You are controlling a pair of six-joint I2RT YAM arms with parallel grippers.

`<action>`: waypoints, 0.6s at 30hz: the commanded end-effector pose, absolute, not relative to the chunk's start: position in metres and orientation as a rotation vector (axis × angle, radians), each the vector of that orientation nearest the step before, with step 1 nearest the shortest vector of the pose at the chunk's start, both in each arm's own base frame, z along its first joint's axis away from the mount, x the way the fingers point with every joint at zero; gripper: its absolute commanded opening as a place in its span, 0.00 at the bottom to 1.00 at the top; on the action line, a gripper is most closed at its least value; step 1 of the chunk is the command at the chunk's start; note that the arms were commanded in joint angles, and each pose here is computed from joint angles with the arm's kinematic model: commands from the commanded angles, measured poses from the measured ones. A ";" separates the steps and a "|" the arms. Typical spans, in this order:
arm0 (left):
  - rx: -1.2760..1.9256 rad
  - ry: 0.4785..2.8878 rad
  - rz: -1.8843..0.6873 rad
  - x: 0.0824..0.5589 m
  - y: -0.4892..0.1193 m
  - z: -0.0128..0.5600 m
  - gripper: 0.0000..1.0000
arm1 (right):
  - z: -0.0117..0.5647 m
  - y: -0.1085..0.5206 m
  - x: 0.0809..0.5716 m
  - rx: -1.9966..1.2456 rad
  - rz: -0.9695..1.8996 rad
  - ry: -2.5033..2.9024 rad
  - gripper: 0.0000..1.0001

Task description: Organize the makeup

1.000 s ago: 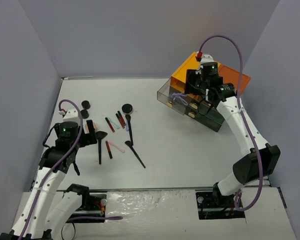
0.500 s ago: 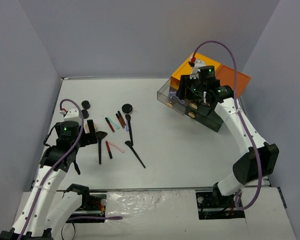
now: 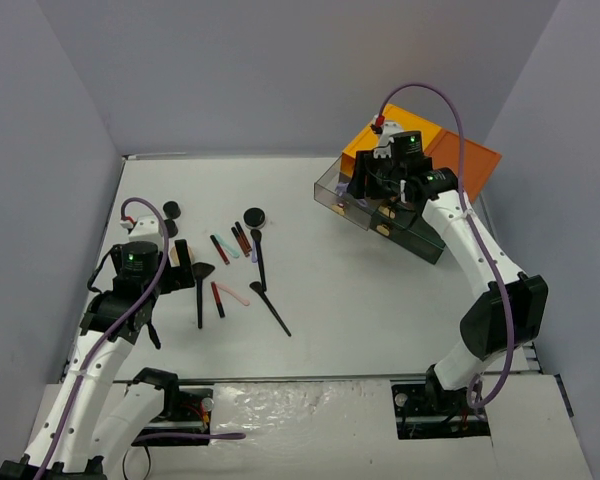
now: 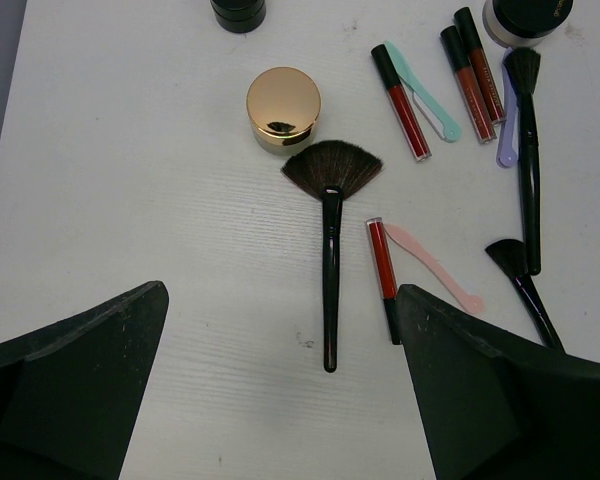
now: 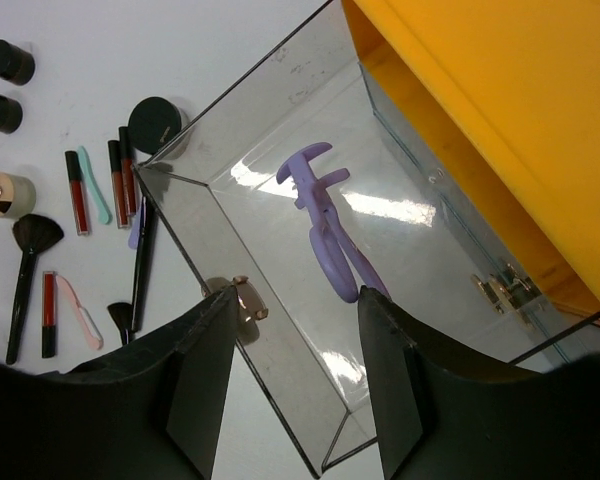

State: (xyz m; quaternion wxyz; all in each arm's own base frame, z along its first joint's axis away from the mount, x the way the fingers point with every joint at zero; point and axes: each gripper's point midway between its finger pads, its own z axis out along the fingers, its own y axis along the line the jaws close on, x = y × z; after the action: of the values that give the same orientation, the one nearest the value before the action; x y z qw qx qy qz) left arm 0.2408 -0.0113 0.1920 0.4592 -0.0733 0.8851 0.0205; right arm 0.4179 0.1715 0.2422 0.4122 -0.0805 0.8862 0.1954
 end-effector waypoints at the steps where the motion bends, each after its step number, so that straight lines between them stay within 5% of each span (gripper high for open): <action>1: -0.181 2.113 0.043 0.252 -0.011 0.208 0.97 | 0.269 0.172 0.442 -0.209 0.450 2.115 0.47; 14: -0.176 2.111 0.049 0.252 -0.010 0.209 0.97 | 0.267 0.176 0.454 -0.283 0.431 2.080 0.31; 18: -0.177 2.108 0.048 0.252 -0.010 0.210 0.97 | 0.267 0.176 0.457 -0.270 0.454 2.077 0.17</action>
State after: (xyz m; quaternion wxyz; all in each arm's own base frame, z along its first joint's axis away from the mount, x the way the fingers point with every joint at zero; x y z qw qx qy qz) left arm 0.2409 -0.0110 0.1922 0.4596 -0.0699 0.8851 0.0223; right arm 0.4392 0.1701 0.2336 0.4284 -0.1047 0.8812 0.1703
